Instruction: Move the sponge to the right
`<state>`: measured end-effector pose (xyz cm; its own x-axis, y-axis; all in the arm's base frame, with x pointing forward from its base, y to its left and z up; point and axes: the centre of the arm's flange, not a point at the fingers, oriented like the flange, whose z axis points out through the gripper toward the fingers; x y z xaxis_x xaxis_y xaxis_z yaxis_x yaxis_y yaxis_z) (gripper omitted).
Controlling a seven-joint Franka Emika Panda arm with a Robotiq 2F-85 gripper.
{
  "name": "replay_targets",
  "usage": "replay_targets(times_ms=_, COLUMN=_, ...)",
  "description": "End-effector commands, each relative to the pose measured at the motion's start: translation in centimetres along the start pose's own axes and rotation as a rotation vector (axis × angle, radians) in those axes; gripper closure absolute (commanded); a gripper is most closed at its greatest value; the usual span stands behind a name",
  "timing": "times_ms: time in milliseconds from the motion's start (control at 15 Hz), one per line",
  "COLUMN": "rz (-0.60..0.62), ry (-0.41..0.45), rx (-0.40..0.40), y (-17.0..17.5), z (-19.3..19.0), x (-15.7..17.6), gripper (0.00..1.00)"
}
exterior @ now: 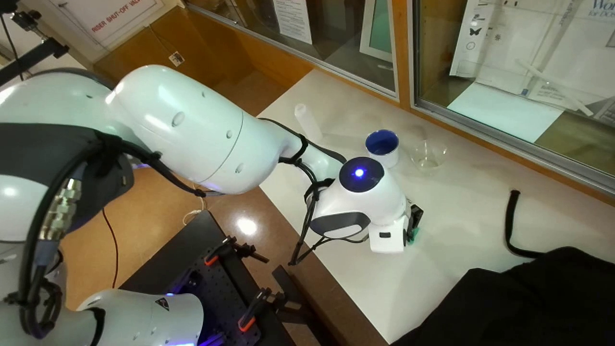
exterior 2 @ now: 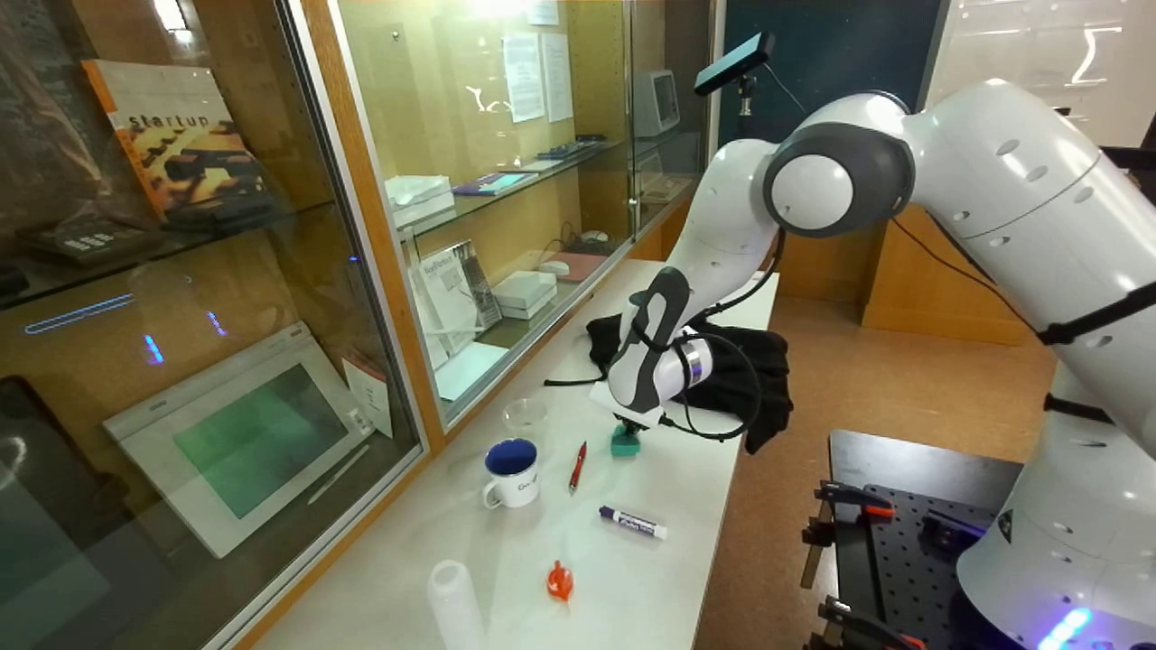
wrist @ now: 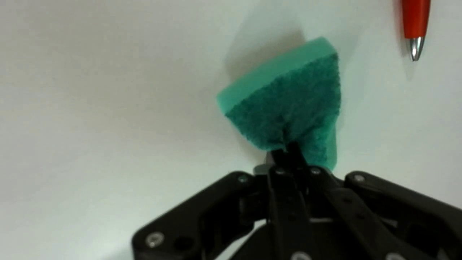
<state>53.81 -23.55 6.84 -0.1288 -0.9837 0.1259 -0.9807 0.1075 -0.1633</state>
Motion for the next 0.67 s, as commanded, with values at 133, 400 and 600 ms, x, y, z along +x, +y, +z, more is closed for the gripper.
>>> replay_targets(times_ms=133, rz=0.073, ry=-0.013, rx=-0.055, y=3.3, z=0.3, x=4.8, gripper=0.99)
replay_targets(times_ms=400, rz=0.131, ry=0.032, rx=-0.091, y=4.7, z=0.2, x=7.9, gripper=0.99)
replay_targets(times_ms=600, rz=0.098, ry=0.018, rx=-0.116, y=4.9, z=0.2, x=8.1, gripper=0.99)
